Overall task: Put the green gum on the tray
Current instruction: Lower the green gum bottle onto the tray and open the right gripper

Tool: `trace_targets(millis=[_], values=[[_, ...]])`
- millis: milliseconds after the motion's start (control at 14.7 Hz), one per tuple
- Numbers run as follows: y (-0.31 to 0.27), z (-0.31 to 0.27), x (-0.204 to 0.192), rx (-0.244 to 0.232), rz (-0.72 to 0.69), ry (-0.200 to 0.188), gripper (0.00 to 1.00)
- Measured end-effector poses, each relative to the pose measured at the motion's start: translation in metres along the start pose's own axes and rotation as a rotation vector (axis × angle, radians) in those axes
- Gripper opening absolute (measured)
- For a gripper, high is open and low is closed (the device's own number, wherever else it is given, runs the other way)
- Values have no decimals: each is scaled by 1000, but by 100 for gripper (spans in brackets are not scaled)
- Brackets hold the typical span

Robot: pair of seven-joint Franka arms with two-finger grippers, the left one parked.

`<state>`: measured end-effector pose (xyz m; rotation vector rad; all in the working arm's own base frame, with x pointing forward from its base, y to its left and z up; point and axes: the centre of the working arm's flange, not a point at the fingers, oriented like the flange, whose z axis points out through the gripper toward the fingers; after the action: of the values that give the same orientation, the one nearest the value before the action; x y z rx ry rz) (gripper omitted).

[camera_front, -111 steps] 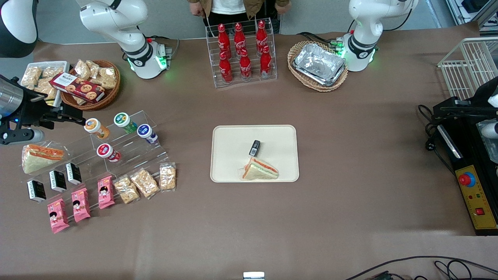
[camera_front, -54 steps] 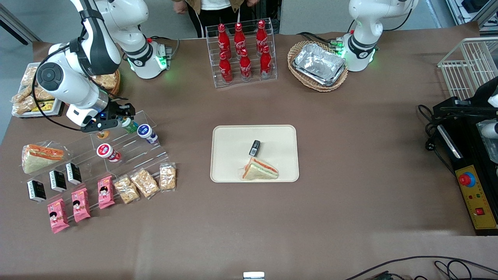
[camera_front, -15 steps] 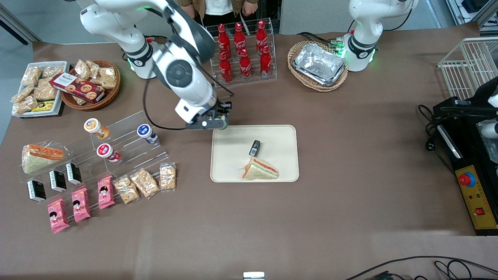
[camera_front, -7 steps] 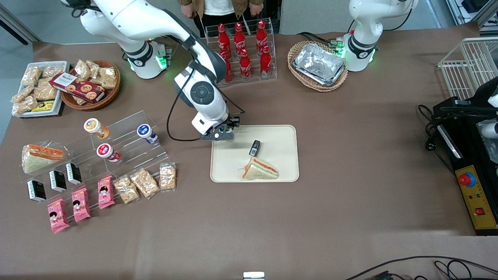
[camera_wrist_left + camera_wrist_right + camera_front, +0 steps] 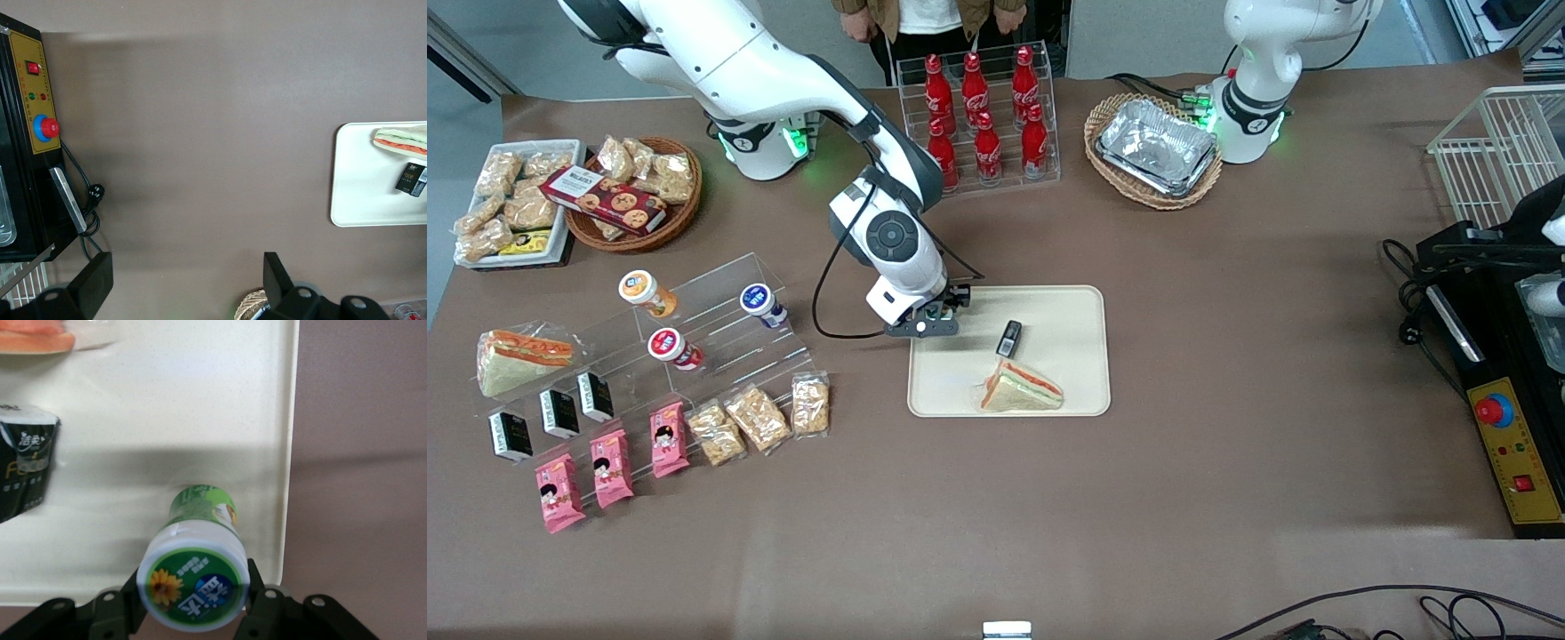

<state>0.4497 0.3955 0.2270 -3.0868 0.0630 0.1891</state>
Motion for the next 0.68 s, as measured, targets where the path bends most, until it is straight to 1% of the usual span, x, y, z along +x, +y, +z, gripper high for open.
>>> trace_targets(millis=[68,136,273,341,409,545,682], values=[[0,-1,0,1,0,1,59],[-1,-1,1,2,0,3,66],[0,-3,3,5,3,7,83],[0,-6,5,7,6,12,93],[1,-11,9,13,9,21,100],[8,-34,19,20,20,42,100],[26,-73,32,5,-10,49,100]])
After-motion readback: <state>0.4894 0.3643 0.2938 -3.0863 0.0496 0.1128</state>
